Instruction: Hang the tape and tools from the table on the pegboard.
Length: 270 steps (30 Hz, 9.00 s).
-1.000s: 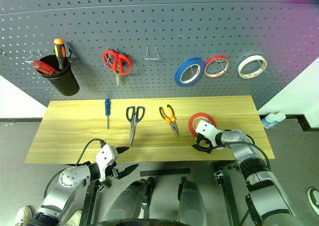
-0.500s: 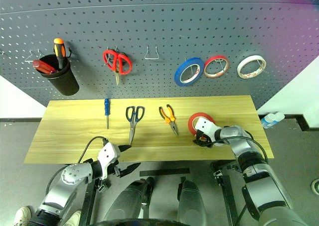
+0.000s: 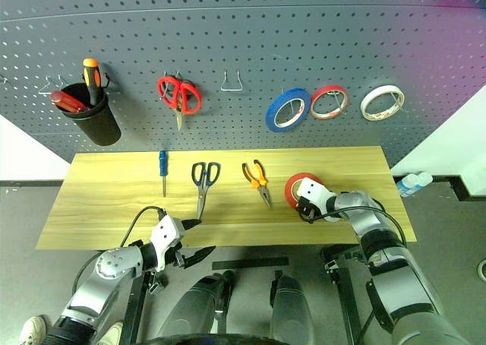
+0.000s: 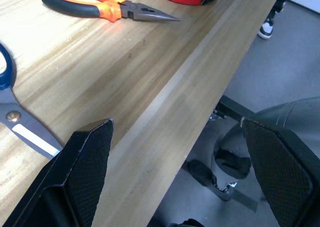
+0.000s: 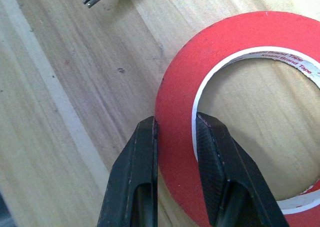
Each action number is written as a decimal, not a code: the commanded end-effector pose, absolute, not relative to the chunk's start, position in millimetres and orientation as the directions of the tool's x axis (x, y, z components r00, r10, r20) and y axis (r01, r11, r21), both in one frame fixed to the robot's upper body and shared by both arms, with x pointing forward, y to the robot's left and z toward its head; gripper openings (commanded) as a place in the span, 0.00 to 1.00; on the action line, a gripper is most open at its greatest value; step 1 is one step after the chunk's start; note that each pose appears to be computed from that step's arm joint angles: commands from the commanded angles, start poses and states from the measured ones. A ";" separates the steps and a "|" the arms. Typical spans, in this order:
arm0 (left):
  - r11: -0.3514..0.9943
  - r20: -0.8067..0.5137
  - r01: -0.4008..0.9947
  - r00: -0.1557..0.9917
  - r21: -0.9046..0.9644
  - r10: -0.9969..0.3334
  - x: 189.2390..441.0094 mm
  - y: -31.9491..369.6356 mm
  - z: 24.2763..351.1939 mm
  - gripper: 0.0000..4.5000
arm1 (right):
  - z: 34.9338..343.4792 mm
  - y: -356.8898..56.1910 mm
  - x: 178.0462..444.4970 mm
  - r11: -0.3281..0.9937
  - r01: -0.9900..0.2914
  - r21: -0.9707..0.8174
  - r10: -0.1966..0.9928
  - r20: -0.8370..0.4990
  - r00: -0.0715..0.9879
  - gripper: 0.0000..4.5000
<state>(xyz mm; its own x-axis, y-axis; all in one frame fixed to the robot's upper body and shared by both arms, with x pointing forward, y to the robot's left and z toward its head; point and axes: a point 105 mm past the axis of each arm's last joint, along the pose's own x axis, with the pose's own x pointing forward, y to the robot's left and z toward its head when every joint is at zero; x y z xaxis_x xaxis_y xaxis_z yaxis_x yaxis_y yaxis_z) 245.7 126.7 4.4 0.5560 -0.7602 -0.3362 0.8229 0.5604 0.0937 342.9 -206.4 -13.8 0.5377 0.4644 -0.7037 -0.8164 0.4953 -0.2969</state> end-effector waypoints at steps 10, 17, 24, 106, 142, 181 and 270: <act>0.604 -0.269 0.788 0.611 0.119 -0.745 261.2 130.7 16.6 0.95 | 43.6 -198.1 310.3 0.632 -0.551 -0.544 0.368 -0.415 0.832 0.16; 0.584 -0.226 0.798 0.603 0.151 -0.765 271.5 124.8 25.0 0.95 | 65.5 -188.9 300.8 0.639 -0.496 -0.588 0.369 -0.331 0.869 0.16; 0.579 -0.088 0.791 0.603 0.198 -0.793 281.9 115.7 56.1 0.95 | 83.4 -184.9 302.3 0.635 -0.449 -0.629 0.383 -0.248 0.890 0.16; 0.647 0.017 0.730 0.660 0.220 -0.751 314.9 117.9 90.9 0.95 | 91.2 -158.4 298.1 0.578 -0.601 -0.552 0.633 -0.161 0.757 0.94; 0.698 -0.266 0.703 0.705 0.139 -0.657 301.2 187.2 47.4 0.95 | 33.3 -49.3 381.1 0.817 -0.577 0.011 0.518 -0.455 0.724 0.97; 0.678 -0.271 0.725 0.680 0.117 -0.681 292.0 178.1 47.3 0.95 | 21.1 -35.1 416.0 0.862 -0.495 -0.109 0.347 -0.586 0.732 0.97; 0.671 -0.235 0.735 0.673 0.101 -0.702 302.2 168.3 49.6 0.95 | -7.3 -61.4 340.4 0.774 -0.605 -0.188 0.195 -0.838 0.509 0.87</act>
